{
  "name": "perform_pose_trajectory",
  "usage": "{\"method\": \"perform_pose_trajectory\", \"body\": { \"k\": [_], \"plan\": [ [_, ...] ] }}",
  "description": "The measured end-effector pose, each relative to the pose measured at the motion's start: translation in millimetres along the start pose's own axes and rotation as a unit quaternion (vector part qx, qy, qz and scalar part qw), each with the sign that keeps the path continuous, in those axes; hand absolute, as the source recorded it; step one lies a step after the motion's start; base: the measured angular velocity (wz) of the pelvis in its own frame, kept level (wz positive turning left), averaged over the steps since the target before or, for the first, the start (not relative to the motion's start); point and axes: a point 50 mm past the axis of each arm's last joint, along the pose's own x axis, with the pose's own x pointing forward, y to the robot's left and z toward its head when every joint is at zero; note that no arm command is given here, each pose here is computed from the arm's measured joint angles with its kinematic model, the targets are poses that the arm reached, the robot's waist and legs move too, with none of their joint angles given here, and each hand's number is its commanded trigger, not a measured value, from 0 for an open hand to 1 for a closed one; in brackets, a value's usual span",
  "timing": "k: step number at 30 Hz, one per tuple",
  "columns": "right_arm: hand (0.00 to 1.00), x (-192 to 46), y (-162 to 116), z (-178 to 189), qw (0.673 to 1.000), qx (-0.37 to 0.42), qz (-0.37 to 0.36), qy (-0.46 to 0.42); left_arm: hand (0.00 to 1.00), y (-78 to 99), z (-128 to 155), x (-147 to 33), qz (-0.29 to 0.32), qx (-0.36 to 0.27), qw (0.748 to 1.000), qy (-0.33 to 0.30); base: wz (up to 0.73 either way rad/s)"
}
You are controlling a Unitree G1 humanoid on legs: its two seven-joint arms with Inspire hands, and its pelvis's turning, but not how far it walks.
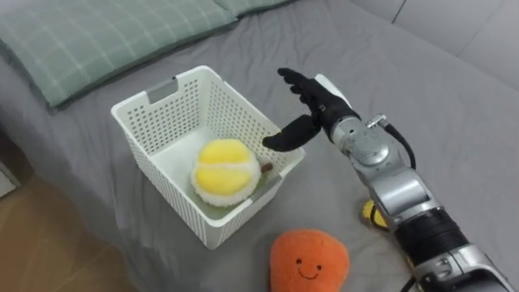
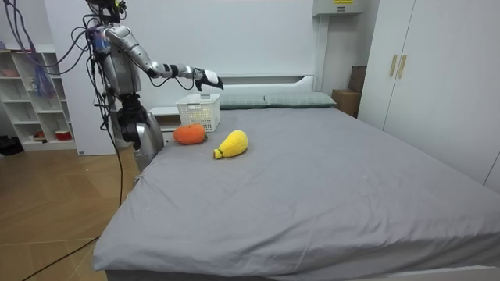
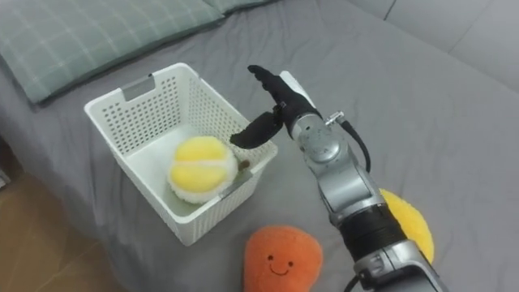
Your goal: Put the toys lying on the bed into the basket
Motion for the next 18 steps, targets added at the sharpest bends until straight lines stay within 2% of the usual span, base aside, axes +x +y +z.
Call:
{"method": "perform_pose_trajectory", "body": {
  "k": [12,18],
  "plan": [
    [0.0,-19.7,-36.1,-40.9,0.993,0.052,-0.099,0.047,0.0,-12.3,-11.0,-1.2,-0.016,-0.021,1.0,0.009,-0.29],
    [0.0,-29.2,-63.3,-50.7,0.984,0.056,-0.158,0.057,0.0,-8.3,-12.9,-1.2,-0.009,-0.034,0.999,0.005,-0.17]
  ]
}}
